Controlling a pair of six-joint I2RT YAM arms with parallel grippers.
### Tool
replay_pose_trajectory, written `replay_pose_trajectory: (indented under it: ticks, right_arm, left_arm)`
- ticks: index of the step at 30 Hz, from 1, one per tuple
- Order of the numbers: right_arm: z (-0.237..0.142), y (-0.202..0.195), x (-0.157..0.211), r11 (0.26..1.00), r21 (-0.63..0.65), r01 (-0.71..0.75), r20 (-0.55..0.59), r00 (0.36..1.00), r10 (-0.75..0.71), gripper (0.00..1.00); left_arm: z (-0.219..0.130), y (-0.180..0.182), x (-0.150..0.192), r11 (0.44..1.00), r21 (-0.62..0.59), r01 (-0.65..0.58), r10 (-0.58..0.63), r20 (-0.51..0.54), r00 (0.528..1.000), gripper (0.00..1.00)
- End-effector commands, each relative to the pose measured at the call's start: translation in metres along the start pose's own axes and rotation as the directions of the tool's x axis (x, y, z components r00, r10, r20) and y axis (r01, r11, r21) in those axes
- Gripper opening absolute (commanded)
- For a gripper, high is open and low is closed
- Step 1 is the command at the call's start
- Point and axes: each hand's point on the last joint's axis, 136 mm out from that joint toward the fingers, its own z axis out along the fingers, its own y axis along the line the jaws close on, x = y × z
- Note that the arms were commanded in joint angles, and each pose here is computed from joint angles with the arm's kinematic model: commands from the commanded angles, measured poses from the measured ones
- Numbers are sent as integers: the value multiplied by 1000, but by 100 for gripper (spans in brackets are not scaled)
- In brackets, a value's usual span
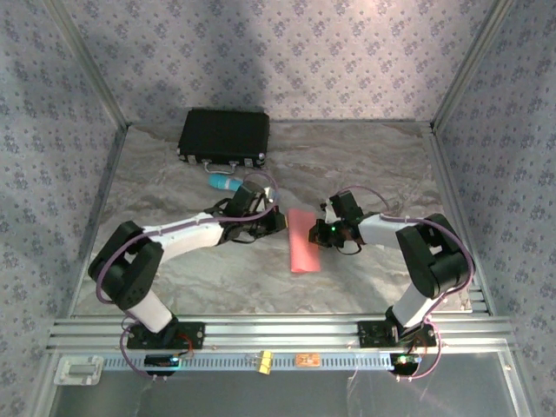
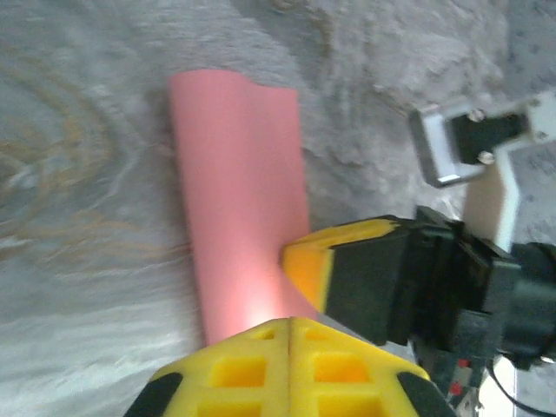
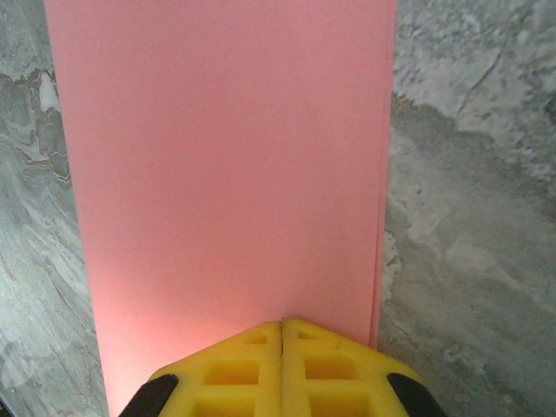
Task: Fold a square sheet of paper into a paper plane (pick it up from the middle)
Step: First fold the square sheet of paper in half at the center of the table.
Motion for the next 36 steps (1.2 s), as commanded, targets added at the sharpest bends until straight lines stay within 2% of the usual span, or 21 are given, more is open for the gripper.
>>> replay_pose_trajectory:
  ticks: [1, 9, 20, 25, 36]
  right_arm:
    - [4, -46, 34, 984, 161, -73, -93, 992, 88, 0]
    - [5, -48, 34, 983, 167, -77, -100, 990, 95, 0]
    - [6, -50, 36, 981, 174, -82, -105, 989, 101, 0]
    - [6, -51, 36, 981, 177, -82, -106, 989, 102, 0]
    - [10, -52, 40, 980, 180, -80, -119, 988, 103, 0]
  left_arm:
    - [12, -23, 3, 991, 132, -28, 36, -54, 998, 0]
    - [47, -14, 16, 988, 152, 5, 19, -151, 988, 0]
    - [53, -14, 20, 989, 150, -11, 36, -165, 986, 0]
    - [62, 0, 24, 995, 98, -6, 24, -190, 982, 0]
    - [69, 56, 45, 998, -50, -39, 28, -205, 978, 0]
